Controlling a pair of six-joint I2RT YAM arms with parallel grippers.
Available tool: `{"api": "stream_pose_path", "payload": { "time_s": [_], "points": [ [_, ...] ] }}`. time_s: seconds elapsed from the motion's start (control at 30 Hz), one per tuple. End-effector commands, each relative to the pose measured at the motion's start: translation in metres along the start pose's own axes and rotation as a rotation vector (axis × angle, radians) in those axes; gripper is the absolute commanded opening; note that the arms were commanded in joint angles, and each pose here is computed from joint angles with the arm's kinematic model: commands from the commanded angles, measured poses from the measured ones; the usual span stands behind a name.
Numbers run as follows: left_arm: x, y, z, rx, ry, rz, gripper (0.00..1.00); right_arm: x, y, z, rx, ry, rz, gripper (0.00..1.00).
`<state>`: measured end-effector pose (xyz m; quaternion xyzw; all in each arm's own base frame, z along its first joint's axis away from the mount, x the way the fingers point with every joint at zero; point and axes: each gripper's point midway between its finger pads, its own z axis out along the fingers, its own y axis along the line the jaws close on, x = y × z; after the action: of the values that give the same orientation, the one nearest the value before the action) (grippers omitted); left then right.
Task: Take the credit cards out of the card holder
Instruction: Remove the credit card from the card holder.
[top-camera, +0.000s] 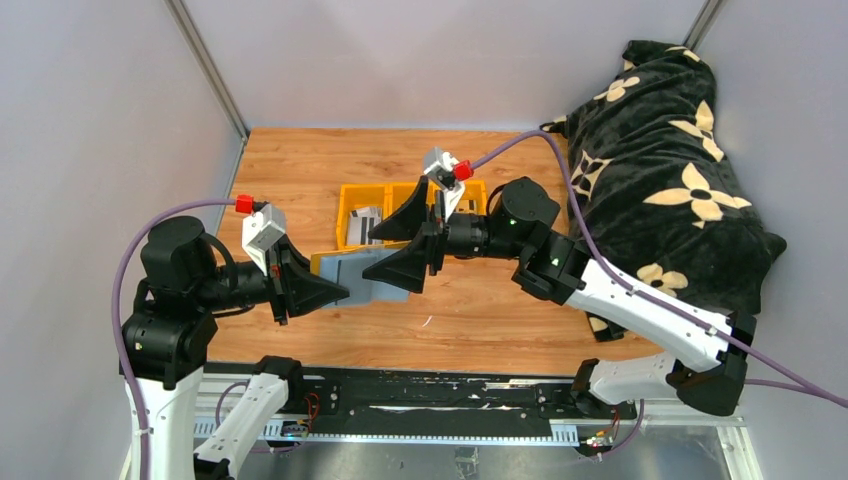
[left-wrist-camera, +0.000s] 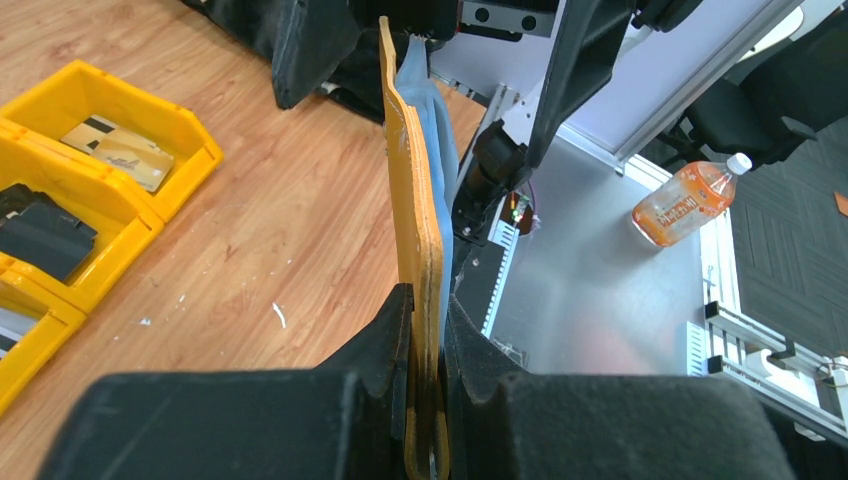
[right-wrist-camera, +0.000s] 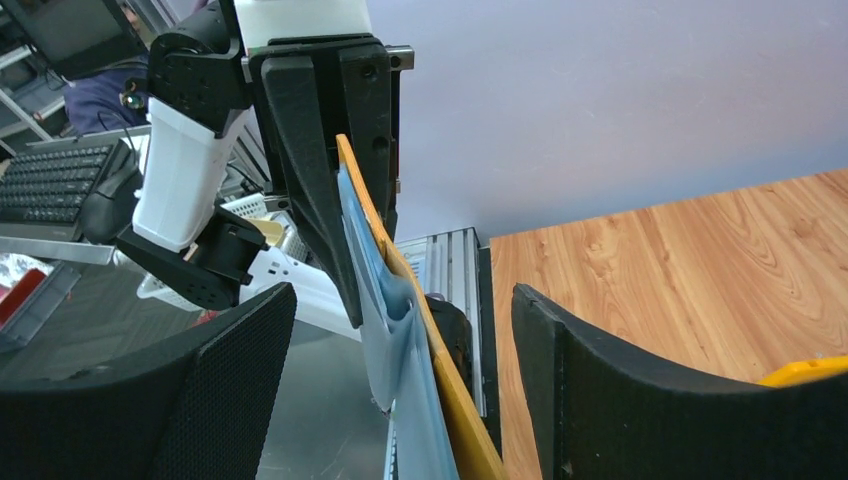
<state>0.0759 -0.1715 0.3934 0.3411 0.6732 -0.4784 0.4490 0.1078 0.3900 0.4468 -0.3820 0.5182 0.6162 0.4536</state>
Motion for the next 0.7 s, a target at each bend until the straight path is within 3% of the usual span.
{"api": "stream_pose_path", "payload": {
  "time_s": [0.0,0.37,0.43,0.67],
  "points": [
    [-0.001,-0.008,-0.002,0.025,-0.005,0.023,0.00,0.000,0.004,0.011,-0.007,0.030,-0.051,0.83],
    [-0.005,-0.010,-0.002,0.027,-0.008,0.027,0.00,0.019,-0.007,0.020,0.082,0.097,-0.088,0.83],
    [-0.006,-0.012,-0.003,0.031,-0.010,0.028,0.00,0.021,-0.009,0.019,0.093,0.107,-0.092,0.76],
    [-0.011,-0.019,-0.004,0.058,-0.015,0.029,0.00,0.028,-0.023,0.013,0.161,0.143,-0.110,0.36]
  ]
}}
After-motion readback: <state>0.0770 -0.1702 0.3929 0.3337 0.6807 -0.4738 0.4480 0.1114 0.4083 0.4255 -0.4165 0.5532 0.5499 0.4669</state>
